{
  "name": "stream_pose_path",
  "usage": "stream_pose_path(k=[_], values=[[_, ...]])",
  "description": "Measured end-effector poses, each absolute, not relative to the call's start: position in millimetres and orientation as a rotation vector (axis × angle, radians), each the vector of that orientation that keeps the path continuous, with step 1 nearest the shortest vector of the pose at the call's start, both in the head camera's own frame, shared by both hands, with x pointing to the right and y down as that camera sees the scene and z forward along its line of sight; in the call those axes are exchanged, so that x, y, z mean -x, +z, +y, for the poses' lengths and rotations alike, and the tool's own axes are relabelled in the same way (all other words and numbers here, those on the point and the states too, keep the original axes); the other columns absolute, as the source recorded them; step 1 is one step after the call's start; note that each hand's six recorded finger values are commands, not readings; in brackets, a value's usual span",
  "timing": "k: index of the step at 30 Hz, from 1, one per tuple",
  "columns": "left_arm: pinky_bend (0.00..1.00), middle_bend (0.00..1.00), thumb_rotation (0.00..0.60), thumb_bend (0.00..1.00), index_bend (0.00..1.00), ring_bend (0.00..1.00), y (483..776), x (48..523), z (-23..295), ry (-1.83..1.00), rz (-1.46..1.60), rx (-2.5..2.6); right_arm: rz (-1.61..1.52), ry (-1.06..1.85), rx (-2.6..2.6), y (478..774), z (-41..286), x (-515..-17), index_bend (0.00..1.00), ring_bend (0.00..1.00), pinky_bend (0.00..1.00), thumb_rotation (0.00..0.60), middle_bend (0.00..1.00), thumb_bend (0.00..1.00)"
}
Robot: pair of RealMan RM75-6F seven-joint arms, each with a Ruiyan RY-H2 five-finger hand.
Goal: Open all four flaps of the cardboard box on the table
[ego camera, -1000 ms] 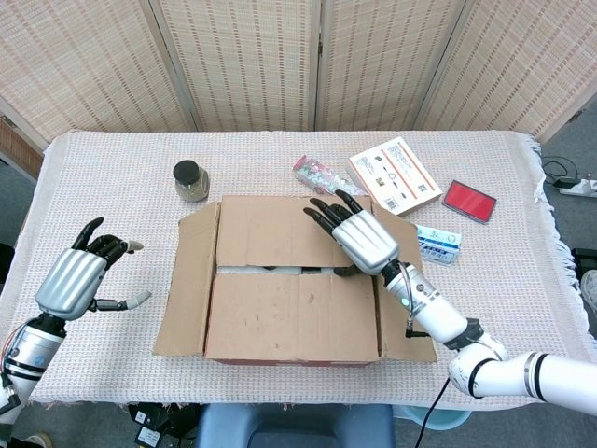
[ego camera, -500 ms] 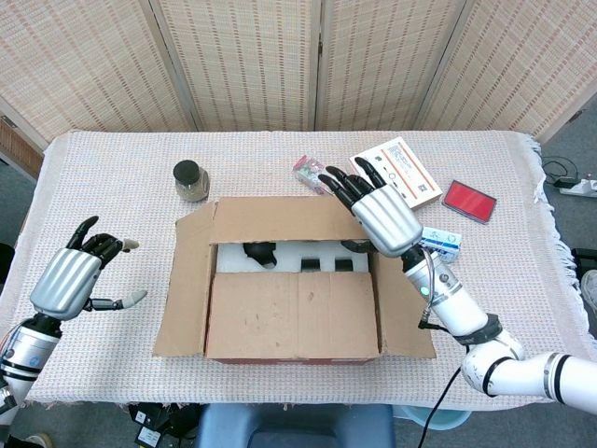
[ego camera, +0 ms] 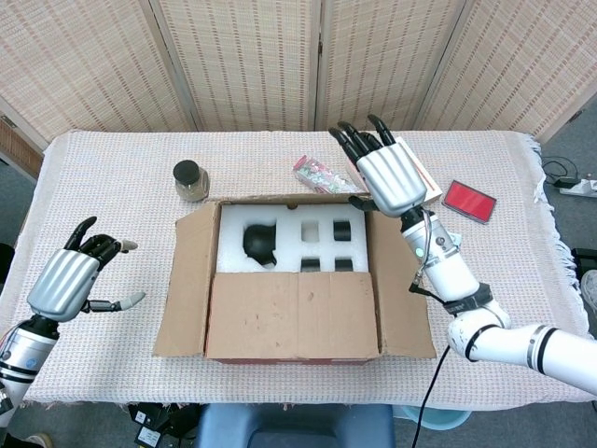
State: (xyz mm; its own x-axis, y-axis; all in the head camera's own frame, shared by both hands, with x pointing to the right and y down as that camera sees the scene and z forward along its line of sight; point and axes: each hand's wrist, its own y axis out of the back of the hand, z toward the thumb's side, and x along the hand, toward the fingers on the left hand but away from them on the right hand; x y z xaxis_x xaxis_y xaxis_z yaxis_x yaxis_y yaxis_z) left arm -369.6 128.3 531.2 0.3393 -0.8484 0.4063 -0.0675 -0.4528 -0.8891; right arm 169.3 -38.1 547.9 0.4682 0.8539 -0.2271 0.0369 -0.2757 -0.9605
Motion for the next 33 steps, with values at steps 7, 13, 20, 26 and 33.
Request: stream_pose_path(k=[7,13,20,26,33], values=[[0.00,0.38,0.173,0.19,0.29,0.28,529,364,128,-1.172,0.789,1.786,-0.815,1.036,1.620,560,-66,-163,0.00,0.23,0.01,0.600,0.11,0.19],[0.00,0.38,0.170,0.19,0.29,0.28,526,353,126,-1.129,0.764,1.806,-0.840,1.123,1.561,573,-88,-169,0.00,0.23,0.01,0.600,0.11,0.19],[0.00,0.38,0.172,0.19,0.29,0.28,522,334,123,-1.053,0.717,1.864,-0.848,1.199,1.519,584,-99,-177,0.00,0.23,0.01,0.600,0.11,0.19],[0.00,0.38,0.158,0.19,0.29,0.28,525,314,118,-1.002,0.682,1.944,-0.899,1.164,1.557,569,-96,-187,0.00,0.23,0.01,0.600,0.11,0.19],[0.00,0.37,0.010,0.19,0.27,0.25,537,283,112,-0.943,0.620,2.071,-0.896,1.126,1.632,553,-72,-210,0.00,0.23,0.01,0.600,0.11,0.19]])
